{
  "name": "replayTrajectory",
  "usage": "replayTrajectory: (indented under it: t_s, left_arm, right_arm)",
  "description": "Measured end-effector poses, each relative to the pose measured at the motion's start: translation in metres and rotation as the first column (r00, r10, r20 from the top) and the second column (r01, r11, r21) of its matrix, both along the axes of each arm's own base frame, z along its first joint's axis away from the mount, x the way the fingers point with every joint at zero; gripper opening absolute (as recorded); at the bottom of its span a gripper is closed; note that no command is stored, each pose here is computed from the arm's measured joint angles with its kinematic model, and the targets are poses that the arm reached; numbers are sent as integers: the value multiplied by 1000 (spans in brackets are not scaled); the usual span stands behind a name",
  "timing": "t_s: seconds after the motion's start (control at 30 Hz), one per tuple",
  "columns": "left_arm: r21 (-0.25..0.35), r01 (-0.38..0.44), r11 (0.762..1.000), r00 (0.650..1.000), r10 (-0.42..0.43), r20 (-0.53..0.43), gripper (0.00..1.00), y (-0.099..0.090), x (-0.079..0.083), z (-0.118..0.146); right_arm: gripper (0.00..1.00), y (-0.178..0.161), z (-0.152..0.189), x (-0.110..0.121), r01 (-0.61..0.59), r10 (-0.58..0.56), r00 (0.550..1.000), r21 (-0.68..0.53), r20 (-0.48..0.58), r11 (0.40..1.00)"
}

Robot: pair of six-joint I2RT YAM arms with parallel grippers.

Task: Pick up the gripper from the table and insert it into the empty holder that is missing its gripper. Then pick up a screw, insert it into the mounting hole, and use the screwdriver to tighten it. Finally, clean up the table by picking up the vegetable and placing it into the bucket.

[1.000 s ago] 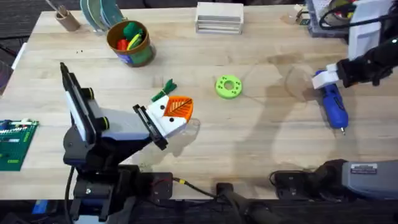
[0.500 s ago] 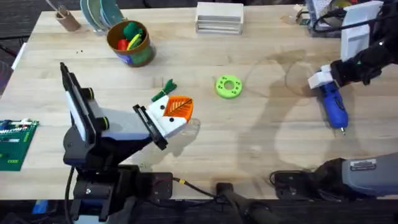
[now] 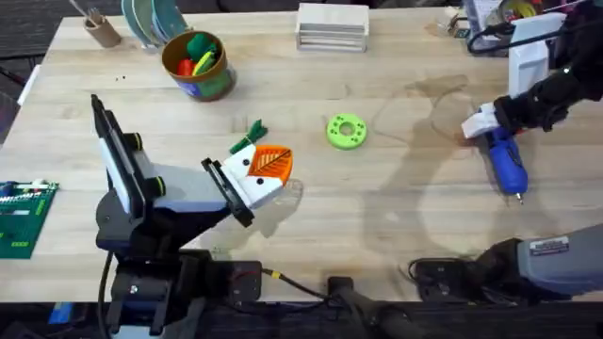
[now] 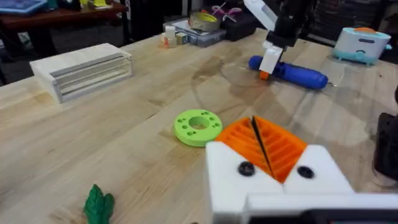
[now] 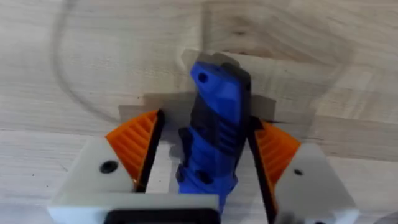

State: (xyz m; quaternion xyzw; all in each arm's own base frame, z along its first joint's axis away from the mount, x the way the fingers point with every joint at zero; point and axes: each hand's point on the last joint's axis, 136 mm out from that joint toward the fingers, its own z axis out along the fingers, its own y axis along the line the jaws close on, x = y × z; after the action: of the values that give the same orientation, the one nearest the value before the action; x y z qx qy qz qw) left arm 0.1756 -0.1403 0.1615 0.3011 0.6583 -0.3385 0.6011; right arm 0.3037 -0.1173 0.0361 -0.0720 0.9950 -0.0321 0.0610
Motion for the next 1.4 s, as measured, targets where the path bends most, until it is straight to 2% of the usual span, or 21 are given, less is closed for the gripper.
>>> replayTrajectory:
  t_s: [0.4,0.6,0.8,1.3,1.4]
  left_arm:
    - [0,0,1000,1000,0,0,8,0,0,0]
    - [0,0,1000,1000,0,0,8,0,0,0]
    - [0,0,1000,1000,0,0,8,0,0,0]
    - [-2,0,1000,1000,0,-3,8,0,0,0]
    - [-2,0,1000,1000,0,-2,8,0,0,0]
  right_arm:
    - [787,2,0,-2,-1,1,1000,11,-8,1000]
    - [608,3,0,-2,-2,2,1000,13,-8,1000]
    - [499,3,0,-2,-2,2,1000,13,-7,1000]
    - [27,-1,-1,-2,-5,4,1000,-7,-12,1000]
    - [30,-1,-1,-2,-2,2,1000,-6,-11,1000]
